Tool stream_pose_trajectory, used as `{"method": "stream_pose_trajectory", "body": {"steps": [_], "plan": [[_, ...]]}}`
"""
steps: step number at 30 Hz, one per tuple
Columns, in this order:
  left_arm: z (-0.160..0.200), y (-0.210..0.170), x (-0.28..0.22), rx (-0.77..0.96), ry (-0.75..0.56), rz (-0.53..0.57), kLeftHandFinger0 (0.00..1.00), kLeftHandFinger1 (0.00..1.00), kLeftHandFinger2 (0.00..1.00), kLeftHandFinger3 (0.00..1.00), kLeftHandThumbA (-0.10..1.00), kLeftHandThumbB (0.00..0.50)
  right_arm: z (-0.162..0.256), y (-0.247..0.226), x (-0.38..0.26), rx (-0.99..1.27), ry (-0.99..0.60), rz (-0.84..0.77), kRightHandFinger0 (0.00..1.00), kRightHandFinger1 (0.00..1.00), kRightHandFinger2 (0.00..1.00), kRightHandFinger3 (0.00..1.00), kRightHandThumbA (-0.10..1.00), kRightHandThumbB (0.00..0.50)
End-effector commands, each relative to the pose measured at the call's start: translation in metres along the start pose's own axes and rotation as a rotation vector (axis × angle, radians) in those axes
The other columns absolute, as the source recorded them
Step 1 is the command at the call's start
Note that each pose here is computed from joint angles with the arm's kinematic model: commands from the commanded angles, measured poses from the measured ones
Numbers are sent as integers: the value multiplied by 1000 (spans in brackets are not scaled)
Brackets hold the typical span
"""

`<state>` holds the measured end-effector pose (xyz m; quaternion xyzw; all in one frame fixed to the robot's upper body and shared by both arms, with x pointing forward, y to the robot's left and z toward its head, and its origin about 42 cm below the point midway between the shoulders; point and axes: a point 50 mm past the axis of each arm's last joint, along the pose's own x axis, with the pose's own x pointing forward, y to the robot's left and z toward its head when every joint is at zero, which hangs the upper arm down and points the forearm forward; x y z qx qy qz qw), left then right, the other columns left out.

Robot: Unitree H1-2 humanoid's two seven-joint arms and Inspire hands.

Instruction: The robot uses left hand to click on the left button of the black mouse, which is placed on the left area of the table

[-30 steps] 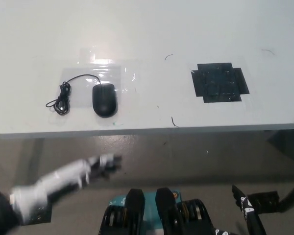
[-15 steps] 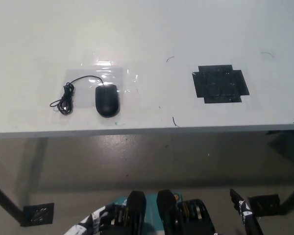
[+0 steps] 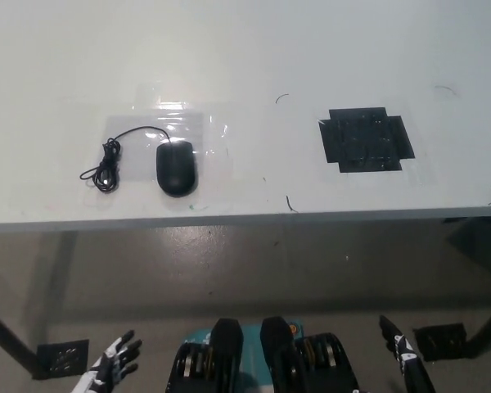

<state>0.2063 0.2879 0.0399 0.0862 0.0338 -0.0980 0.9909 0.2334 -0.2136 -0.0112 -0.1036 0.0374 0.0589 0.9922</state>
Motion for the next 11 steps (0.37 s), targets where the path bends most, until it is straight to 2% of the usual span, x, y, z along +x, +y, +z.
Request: {"method": "stream_pose_trajectory", "body": {"steps": [1,6,11], "plan": [[8,14,7,95,-162,202,1000,1000,1000,1000,1000,353,21,2,19,34,-112,-4,1000,1000,1000,1000,1000,388],[6,11,12,90,-158,200,1000,1000,1000,1000,1000,385,23,0,24,19,-121,-2,1000,1000,1000,1000,1000,395],[6,9,10,126,-151,192,1000,1000,1000,1000,1000,373,24,1,25,15,-123,1,1000,1000,1000,1000,1000,395]]}}
